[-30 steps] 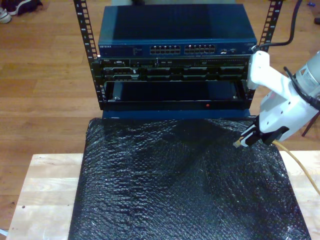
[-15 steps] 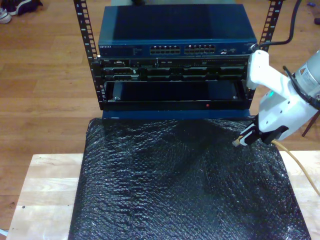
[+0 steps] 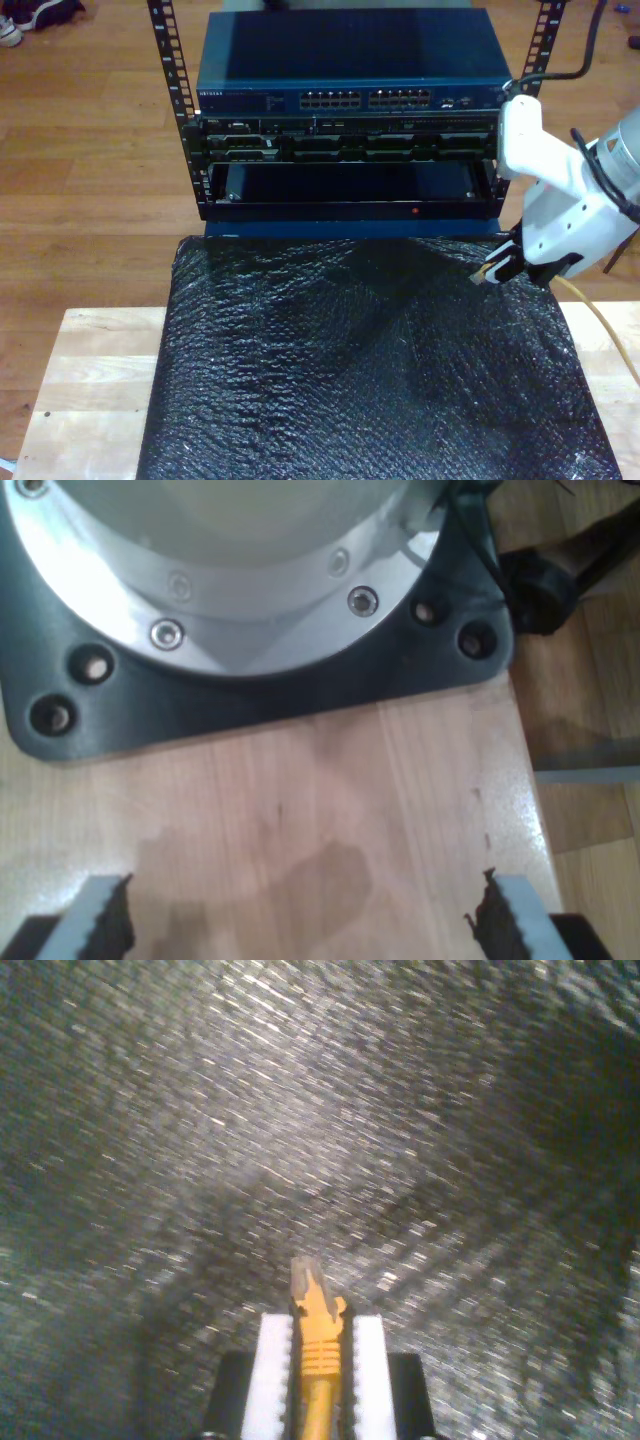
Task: Grab the cable and plug it in
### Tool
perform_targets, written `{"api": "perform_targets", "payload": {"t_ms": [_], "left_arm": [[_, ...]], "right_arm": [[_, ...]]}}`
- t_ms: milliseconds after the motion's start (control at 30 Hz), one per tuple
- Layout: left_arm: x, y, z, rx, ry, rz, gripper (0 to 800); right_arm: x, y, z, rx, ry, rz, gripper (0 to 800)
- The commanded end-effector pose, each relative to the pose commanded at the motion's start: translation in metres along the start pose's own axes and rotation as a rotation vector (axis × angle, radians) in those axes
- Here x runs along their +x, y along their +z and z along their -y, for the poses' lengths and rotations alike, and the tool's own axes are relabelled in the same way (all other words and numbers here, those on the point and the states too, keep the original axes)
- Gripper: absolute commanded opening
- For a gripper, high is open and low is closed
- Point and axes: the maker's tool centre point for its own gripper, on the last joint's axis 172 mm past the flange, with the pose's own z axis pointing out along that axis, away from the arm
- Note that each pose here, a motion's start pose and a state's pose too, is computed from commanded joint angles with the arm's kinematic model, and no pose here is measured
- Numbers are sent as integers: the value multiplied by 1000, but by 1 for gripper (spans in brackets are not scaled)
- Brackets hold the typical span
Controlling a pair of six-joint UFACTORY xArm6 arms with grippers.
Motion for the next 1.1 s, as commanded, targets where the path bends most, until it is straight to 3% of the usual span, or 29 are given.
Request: {"api": "perform_targets", "payload": {"t_ms": [133,267,500,733,1100], "left_arm": [[0,0,0,0,0,0,800],[0,0,0,0,0,2,800],[0,0,0,0,0,2,800],[-1,0,0,0,0,3,800],[0,0,0,0,0,0,800]], "right_arm": [[2,-2,-10,-38,0,-1,0],[17,1,-20,-89,-55,2,0],[9,17,-55,-173,-92,49,0],[5,6,-98,-336,-198,122,0],[5,6,-143,-453,-282,180,0]]}}
